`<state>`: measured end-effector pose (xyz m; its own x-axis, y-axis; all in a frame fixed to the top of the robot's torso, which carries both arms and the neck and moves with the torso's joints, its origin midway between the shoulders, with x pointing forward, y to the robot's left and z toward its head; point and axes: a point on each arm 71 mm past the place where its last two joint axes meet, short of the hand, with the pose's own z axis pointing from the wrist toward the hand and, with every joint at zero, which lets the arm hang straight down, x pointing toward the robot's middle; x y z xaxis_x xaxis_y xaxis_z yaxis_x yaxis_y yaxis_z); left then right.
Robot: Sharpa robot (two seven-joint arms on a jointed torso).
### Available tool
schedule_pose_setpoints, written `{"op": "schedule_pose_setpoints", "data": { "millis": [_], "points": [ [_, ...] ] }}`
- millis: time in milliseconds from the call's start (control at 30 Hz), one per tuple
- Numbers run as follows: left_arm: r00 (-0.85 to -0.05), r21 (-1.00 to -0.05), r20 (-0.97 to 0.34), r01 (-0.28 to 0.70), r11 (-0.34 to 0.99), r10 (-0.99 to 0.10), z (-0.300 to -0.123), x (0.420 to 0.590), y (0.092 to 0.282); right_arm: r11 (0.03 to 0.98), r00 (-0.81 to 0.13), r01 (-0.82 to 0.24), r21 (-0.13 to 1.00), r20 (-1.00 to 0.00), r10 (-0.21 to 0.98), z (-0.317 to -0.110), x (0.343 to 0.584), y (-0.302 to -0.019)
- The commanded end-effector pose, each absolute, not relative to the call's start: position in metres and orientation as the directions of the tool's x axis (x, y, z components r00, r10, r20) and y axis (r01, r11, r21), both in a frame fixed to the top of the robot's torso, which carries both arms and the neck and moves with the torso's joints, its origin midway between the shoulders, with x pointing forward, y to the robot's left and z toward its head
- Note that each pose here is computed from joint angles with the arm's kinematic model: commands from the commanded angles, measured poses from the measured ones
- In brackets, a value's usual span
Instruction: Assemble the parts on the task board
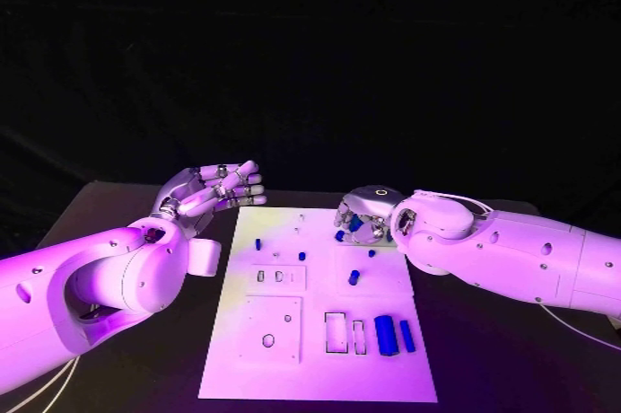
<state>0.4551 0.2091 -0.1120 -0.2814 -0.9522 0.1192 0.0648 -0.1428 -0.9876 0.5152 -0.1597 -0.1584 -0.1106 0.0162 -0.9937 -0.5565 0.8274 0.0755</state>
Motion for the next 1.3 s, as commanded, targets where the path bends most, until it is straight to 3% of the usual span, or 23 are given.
{"op": "schedule_pose_setpoints", "data": {
  "millis": [33, 1300],
  "points": [
    [-0.305, -0.986, 0.120, 0.072, -0.149, -0.945, -0.1097, 0.4546, 0.2066, 0.832, -0.121, -0.553, 0.040, -0.992, -0.033, -0.1612, 0.5157, -0.1592],
    [-0.308, -0.986, 0.118, 0.072, -0.147, -0.944, -0.1060, 0.4561, 0.2088, 0.833, -0.112, -0.550, 0.060, -0.994, -0.003, -0.1624, 0.5220, -0.1569]
  ]
}}
